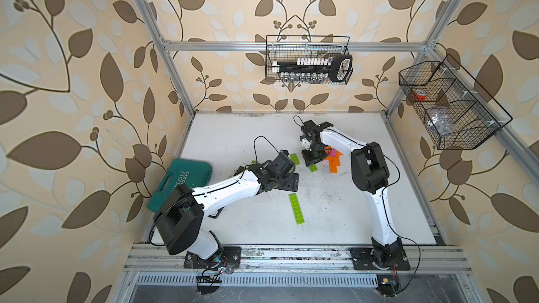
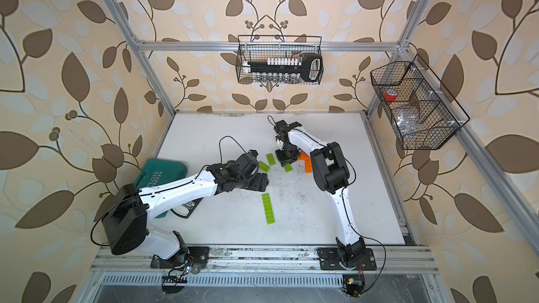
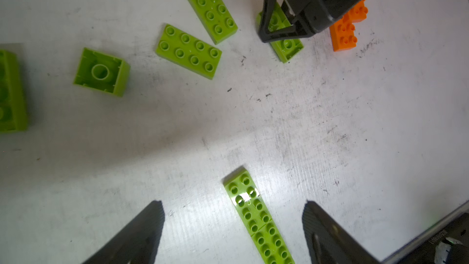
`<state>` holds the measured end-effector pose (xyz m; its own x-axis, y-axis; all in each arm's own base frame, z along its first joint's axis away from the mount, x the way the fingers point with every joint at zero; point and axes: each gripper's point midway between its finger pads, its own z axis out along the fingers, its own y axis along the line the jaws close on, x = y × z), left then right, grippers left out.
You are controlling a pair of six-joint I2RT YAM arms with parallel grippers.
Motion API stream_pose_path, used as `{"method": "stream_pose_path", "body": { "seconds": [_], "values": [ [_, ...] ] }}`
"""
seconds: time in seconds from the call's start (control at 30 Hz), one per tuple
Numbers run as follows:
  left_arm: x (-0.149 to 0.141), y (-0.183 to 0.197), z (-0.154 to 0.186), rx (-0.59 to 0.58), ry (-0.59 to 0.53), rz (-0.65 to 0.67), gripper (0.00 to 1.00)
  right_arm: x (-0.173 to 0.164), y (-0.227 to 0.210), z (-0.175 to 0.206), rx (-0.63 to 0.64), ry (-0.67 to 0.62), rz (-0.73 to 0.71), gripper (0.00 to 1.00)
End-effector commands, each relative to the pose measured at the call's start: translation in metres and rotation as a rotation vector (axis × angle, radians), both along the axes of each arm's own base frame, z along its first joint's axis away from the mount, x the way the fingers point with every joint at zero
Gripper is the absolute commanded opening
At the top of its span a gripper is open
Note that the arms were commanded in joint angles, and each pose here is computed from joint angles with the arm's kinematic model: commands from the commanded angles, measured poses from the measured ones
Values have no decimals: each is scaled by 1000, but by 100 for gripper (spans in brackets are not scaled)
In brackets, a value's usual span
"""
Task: Assemble a small pinwheel with lego
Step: Adjust the lego brick at the center of the board.
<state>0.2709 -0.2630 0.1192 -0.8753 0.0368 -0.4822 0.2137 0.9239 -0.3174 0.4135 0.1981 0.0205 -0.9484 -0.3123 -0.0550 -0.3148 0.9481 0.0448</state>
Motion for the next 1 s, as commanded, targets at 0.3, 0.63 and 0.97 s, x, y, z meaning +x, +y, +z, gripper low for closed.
{"method": "stream_pose_path", "body": {
  "seconds": [0.3,0.63,0.97],
  "values": [
    [38,0,103,-557,-40,-56,99,-33,31,176,744,-243,-225,24],
    [34,-41,213,-938,-126,-323,98,-63,50,311,1236,-359,-163,22],
    [20,-41,268,-1028,-210,-423,86,-87,77,362,1403,-297,-35,24]
  ]
}}
